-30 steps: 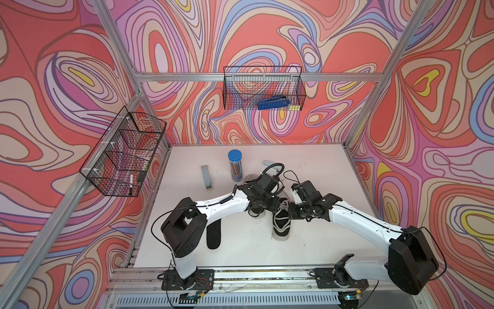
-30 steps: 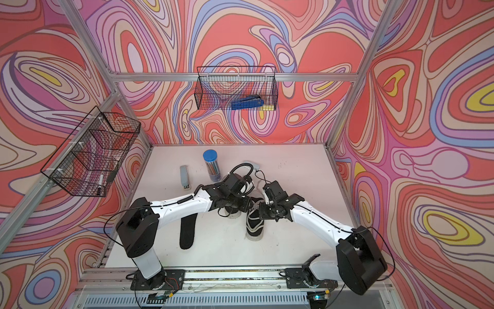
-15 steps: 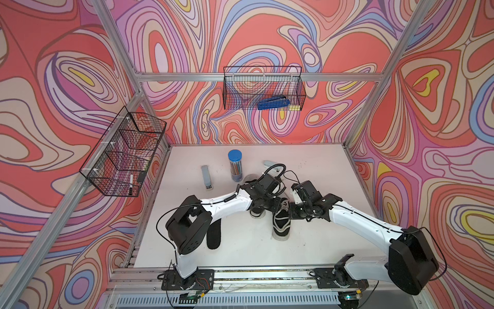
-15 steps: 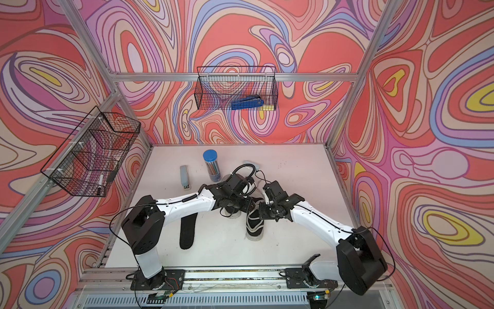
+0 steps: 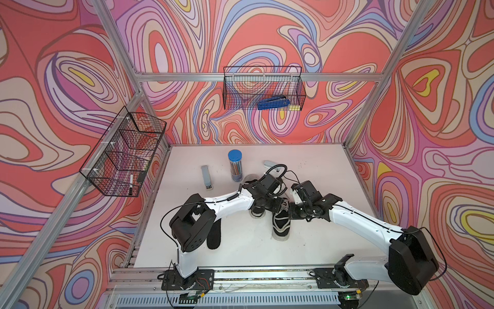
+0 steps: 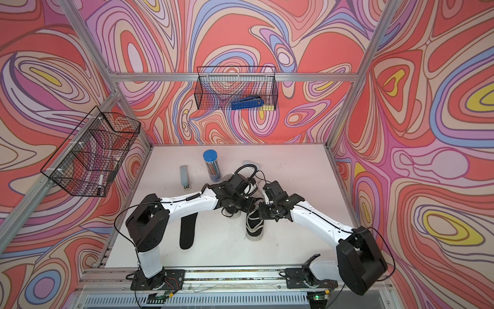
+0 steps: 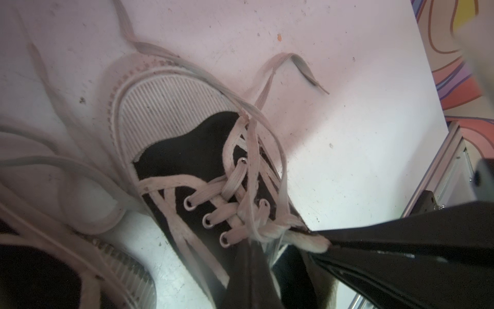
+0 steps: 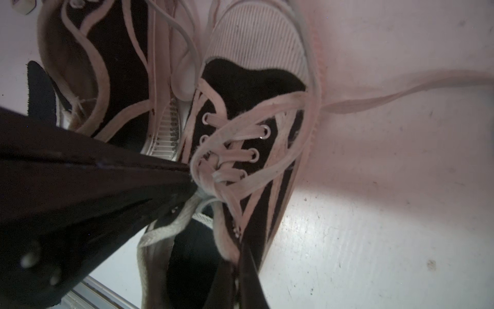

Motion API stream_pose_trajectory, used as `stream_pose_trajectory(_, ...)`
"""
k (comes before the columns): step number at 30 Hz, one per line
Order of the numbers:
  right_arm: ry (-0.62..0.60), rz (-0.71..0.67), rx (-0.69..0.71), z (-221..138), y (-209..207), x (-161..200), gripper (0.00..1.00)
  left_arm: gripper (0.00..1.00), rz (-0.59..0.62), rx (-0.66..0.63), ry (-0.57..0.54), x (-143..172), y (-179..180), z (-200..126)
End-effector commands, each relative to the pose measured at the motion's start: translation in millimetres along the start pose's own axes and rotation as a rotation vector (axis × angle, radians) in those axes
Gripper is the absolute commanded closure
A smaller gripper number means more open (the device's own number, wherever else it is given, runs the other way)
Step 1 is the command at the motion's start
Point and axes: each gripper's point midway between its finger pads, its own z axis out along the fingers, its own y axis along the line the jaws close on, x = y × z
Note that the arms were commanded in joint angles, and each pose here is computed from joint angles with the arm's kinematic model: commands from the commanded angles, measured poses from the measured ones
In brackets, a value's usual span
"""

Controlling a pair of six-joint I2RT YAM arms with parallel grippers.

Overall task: Remove the insole from the shoe
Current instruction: Untie the shoelace on the shoe.

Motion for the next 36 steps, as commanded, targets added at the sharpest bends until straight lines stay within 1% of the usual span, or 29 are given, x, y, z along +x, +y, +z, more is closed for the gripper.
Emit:
stream_pose_trajectory(1,-0.056,0.070,0.066,-6,-15,-8,1.00,1.00,-0.004,-0.014,-0.073,-14,-1,-15)
stream_pose_trajectory(4,-0.045,0.144,0.126,-2,-32,0,1.00,1.00,-0.022,-0.036,-0.176,-28,3,-28)
stream_pose_trajectory(7,-0.016,0.180,0.157,3,-41,12,1.00,1.00,-0.067,-0.075,-0.277,-34,13,-40)
stream_pose_trajectory(10,0.002,0.171,0.131,5,-38,17,1.00,1.00,-0.112,-0.079,-0.336,-36,18,-44)
stream_pose_trajectory(12,-0.005,0.154,0.103,3,-31,12,1.00,1.00,-0.125,-0.057,-0.338,-34,17,-40)
stream_pose_trajectory(13,-0.014,0.145,0.074,1,-24,6,0.97,1.00,-0.126,-0.043,-0.331,-33,14,-37)
stream_pose_trajectory(15,-0.052,0.133,0.014,-9,-7,-10,0.79,1.00,-0.114,-0.026,-0.320,-31,9,-32)
stream_pose_trajectory(16,-0.074,0.133,-0.017,-17,1,-19,0.72,1.00,-0.107,-0.017,-0.317,-31,6,-30)
stream_pose_trajectory(18,-0.128,0.137,-0.062,-34,15,-36,0.64,1.00,-0.100,0.003,-0.314,-30,1,-29)
stream_pose_trajectory(20,-0.178,0.139,-0.091,-47,24,-50,0.58,1.00,-0.096,0.021,-0.312,-29,-2,-28)
stream_pose_trajectory(22,-0.204,0.141,-0.087,-48,24,-55,0.52,1.00,-0.095,0.040,-0.313,-29,-6,-27)
stream_pose_trajectory(24,-0.209,0.158,-0.045,-39,15,-57,0.50,1.00,-0.096,0.049,-0.310,-29,-7,-26)
stream_pose_trajectory(26,-0.205,0.193,-0.041,-33,13,-57,0.50,1.00,-0.100,0.050,-0.309,-28,-7,-25)
stream_pose_trajectory(28,-0.230,0.282,-0.105,-35,21,-61,0.49,1.00,-0.105,0.045,-0.310,-28,-6,-26)
stream_pose_trajectory(30,-0.285,0.428,-0.197,-46,29,-67,0.48,1.00,-0.109,0.042,-0.310,-26,-5,-26)
stream_pose_trajectory(32,-0.368,0.585,-0.291,-64,32,-74,0.39,1.00,-0.116,0.042,-0.310,-25,-4,-26)
stream_pose_trajectory(33,-0.410,0.661,-0.325,-74,30,-77,0.32,1.00,-0.119,0.042,-0.310,-24,-4,-26)
stream_pose_trajectory(35,-0.463,0.814,-0.354,-84,21,-80,0.24,1.00,-0.125,0.042,-0.309,-22,-2,-26)
stream_pose_trajectory(36,-0.454,0.906,-0.356,-84,17,-78,0.23,1.00,-0.125,0.044,-0.310,-22,-3,-26)
